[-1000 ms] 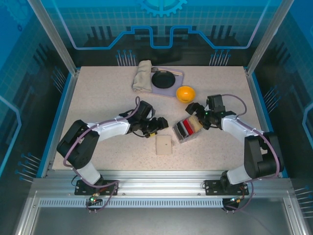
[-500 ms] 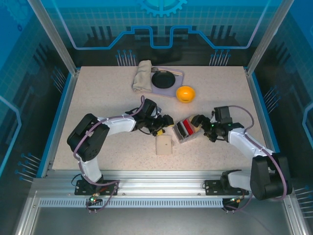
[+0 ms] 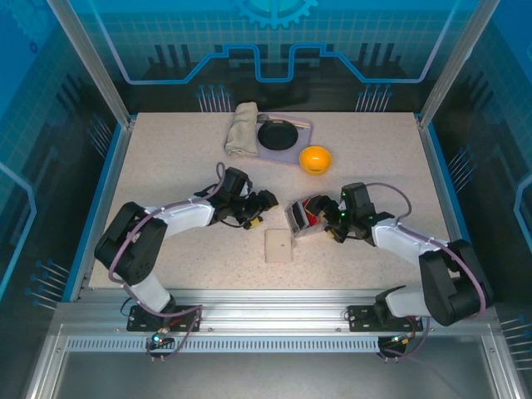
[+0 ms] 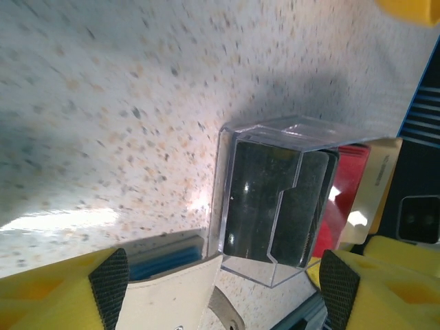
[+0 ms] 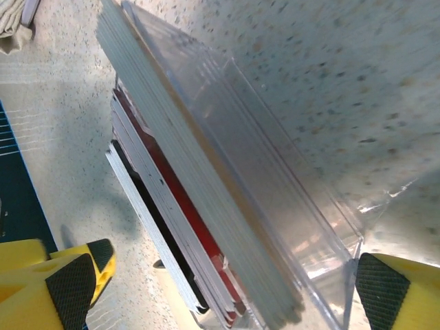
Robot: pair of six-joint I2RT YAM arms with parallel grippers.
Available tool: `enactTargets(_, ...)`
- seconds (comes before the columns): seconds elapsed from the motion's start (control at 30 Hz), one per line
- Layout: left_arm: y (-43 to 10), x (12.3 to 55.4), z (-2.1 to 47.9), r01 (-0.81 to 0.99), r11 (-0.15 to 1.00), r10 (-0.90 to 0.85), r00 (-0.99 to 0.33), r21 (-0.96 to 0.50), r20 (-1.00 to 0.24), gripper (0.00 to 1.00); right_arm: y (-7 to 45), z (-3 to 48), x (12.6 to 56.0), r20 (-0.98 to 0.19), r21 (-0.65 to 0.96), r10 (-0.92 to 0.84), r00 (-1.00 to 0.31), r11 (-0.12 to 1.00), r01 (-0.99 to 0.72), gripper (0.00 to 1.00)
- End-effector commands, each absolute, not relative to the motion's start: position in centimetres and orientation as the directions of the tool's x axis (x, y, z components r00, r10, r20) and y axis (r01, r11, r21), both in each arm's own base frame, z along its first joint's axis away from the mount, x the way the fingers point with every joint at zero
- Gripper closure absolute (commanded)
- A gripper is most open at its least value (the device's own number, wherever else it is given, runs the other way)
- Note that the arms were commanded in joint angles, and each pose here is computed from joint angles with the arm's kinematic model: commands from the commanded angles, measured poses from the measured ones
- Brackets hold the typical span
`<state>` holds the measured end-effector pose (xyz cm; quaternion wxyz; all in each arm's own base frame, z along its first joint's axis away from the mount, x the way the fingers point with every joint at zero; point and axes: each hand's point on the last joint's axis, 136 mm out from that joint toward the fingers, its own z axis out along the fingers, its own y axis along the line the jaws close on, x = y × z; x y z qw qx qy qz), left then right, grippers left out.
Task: Put the credit cards into the card holder
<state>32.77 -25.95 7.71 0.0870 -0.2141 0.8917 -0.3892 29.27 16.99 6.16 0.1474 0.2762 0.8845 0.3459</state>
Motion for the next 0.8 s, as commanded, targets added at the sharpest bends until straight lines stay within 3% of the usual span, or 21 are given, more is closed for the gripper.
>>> enactTargets(0.0,-24.9,32.6,8.4,-0.322,0.612,-0.471,-0.882,-0.722,-0.006,0.23,19.2,7.4,31.3,-0.079,0.740,0.614,-0.785,0.564,0.366,0.00)
enactTargets(0.53,-25.8,35.3,8.0,-0.357,0.572,-0.479,-0.876,-0.739,0.053,0.29,24.7,7.8,36.1,-0.059,0.771,0.473,-0.879,0.581,0.261,0.00)
enactTargets(0.77,-27.6,37.4,7.5,-0.355,0.527,-0.470,-0.879,-0.772,0.084,0.29,20.6,8.6,36.2,-0.137,0.689,0.460,-0.877,0.681,0.249,0.00)
